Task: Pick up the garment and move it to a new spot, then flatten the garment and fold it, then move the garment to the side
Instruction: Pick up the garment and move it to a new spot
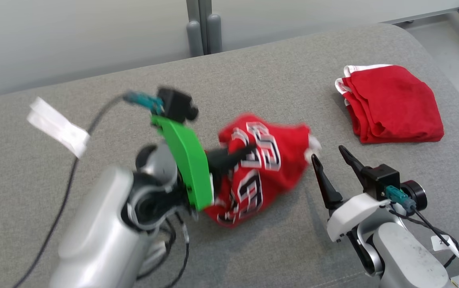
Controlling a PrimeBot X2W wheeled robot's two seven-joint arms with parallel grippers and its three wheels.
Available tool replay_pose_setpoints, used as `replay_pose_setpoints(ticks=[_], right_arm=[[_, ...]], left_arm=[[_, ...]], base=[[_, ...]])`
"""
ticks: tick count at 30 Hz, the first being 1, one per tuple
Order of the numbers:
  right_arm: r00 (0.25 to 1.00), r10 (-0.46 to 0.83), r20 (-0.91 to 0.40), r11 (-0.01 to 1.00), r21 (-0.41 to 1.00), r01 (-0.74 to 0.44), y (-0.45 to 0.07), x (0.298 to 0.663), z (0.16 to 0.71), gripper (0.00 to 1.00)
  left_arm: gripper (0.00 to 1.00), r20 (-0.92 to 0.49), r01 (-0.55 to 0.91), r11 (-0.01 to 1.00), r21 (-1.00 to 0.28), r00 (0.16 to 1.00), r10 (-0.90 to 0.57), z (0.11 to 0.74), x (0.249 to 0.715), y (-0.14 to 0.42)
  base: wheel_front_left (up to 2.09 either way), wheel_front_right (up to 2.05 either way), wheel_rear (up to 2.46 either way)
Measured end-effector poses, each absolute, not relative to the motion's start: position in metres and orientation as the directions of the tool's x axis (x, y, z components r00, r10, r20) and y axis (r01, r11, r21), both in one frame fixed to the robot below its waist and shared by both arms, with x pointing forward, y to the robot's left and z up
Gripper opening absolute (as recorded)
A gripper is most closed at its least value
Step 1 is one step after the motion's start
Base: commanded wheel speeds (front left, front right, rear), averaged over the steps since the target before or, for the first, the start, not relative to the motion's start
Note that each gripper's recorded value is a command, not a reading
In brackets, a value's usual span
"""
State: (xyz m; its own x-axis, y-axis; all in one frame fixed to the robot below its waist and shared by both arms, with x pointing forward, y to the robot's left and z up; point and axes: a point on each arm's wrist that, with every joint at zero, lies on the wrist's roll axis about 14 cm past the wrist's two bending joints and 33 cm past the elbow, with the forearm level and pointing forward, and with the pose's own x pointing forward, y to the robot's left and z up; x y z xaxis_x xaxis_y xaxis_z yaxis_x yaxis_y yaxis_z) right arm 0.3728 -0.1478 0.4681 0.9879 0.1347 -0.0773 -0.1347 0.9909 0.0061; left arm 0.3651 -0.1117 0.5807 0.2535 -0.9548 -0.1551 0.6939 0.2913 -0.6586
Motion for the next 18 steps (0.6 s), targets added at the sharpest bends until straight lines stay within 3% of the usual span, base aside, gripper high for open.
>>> replay_pose_setpoints(ticks=[2, 7, 13, 18], right_arm=[[0.989, 0.123, -0.083, 0.992, 0.011, -0.123, -0.151, 0.369, 0.466, 1.0], [0.986, 0.116, -0.117, 0.993, 0.016, -0.115, -0.155, 0.361, 0.455, 1.0], [0.985, 0.126, -0.119, 0.992, 0.009, -0.126, -0.156, 0.365, 0.454, 1.0], [0.98, 0.166, -0.11, 0.986, 0.01, -0.166, -0.144, 0.371, 0.456, 1.0]], left_arm=[[0.0, -0.206, 0.66, 0.306, -0.686, 0.227, -0.952, 0.556, 0.35, -0.11], [0.0, -0.422, 0.59, 0.467, -0.659, 0.224, -0.878, 0.475, 0.323, -0.073], [0.0, -0.508, 0.563, 0.538, -0.628, 0.228, -0.831, 0.437, 0.294, -0.053], [0.0, -0.55, 0.565, 0.61, -0.556, 0.3, -0.78, 0.422, 0.289, -0.03]], base=[[0.0, 0.0, 0.0], [0.0, 0.0, 0.0], [0.0, 0.0, 0.0], [0.0, 0.0, 0.0]])
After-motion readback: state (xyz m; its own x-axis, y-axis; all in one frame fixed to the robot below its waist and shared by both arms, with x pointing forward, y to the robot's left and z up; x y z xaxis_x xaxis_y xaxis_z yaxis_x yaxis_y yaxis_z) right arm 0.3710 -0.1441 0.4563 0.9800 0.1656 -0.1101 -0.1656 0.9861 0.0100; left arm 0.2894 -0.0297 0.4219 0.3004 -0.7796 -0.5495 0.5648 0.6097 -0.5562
